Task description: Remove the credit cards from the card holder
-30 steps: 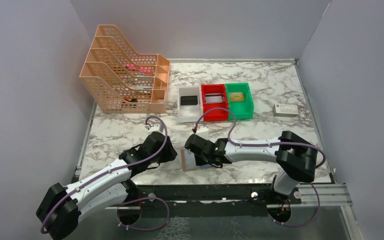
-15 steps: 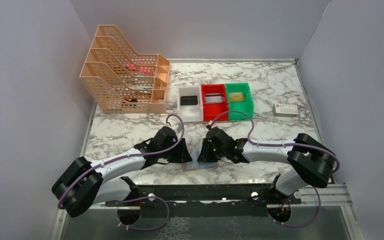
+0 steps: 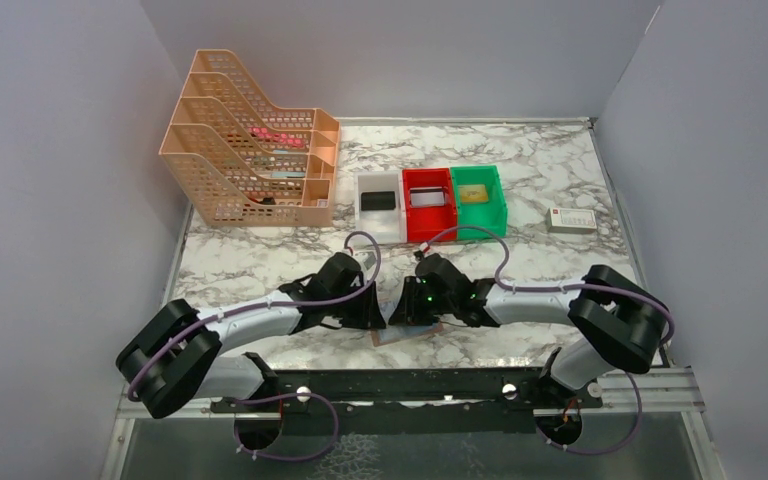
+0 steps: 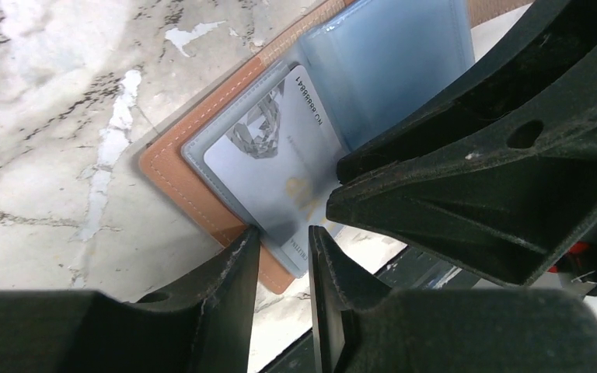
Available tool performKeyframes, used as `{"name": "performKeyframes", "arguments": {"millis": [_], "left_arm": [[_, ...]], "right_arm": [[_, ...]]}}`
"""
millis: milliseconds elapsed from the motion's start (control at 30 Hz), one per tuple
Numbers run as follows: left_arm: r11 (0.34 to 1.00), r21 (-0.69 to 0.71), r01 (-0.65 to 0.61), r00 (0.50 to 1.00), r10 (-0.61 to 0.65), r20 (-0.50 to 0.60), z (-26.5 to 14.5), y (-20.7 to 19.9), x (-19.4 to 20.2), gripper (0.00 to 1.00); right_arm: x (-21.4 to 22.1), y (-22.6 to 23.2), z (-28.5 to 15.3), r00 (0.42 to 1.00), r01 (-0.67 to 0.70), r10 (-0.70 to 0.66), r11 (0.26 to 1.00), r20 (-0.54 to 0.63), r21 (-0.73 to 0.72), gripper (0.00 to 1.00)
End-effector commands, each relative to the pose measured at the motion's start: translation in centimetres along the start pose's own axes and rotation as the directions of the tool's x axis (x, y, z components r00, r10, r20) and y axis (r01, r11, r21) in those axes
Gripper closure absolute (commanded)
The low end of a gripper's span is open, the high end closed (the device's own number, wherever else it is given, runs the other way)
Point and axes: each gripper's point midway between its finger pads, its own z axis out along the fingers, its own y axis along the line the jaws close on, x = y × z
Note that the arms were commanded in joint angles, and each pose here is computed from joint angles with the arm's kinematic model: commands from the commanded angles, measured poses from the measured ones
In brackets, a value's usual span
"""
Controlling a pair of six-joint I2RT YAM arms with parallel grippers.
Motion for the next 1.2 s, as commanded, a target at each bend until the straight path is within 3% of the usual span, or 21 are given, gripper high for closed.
{"name": "performKeyframes", "arguments": {"millis": [0, 167, 433, 633, 833, 1167], "left_arm": [[0.998, -0.045, -0.033, 0.999, 0.033, -0.006, 0.4, 0.1, -0.1, 0.68], [0.994, -0.100, -0.035, 0.999, 0.038, 0.034, 0.0, 0.4, -1.2, 0.65], [0.993, -0.092, -0.076, 0.994, 0.082, 0.067, -0.5, -1.3, -3.0, 0.61], [0.993, -0.059, -0.103, 0.995, 0.102, -0.018, 0.6, -1.6, -1.2, 0.65], [0.990, -0.124, -0.071, 0.994, 0.061, -0.086, 1.4, 0.7, 1.5, 0.71], [0.979, -0.199, -0.029, 0.993, 0.005, -0.118, 1.7, 3.0, 3.5, 0.79]], "right_arm": [[0.0, -1.2, -0.7, 1.000, 0.012, -0.012, 0.999, 0.016, 0.052, 0.71], [-1.3, -1.0, -1.9, 0.996, 0.055, -0.060, 0.995, 0.065, 0.082, 0.69], [0.7, -2.4, -0.9, 0.999, 0.039, -0.038, 0.995, -0.013, 0.094, 0.69], [1.7, -3.2, -0.4, 1.000, -0.005, 0.008, 0.996, -0.030, 0.092, 0.70], [2.0, -3.9, -0.4, 0.997, -0.072, 0.074, 0.994, -0.015, 0.077, 0.69], [2.8, -1.9, -0.7, 0.985, -0.173, 0.167, 0.974, -0.049, -0.149, 0.71]]}}
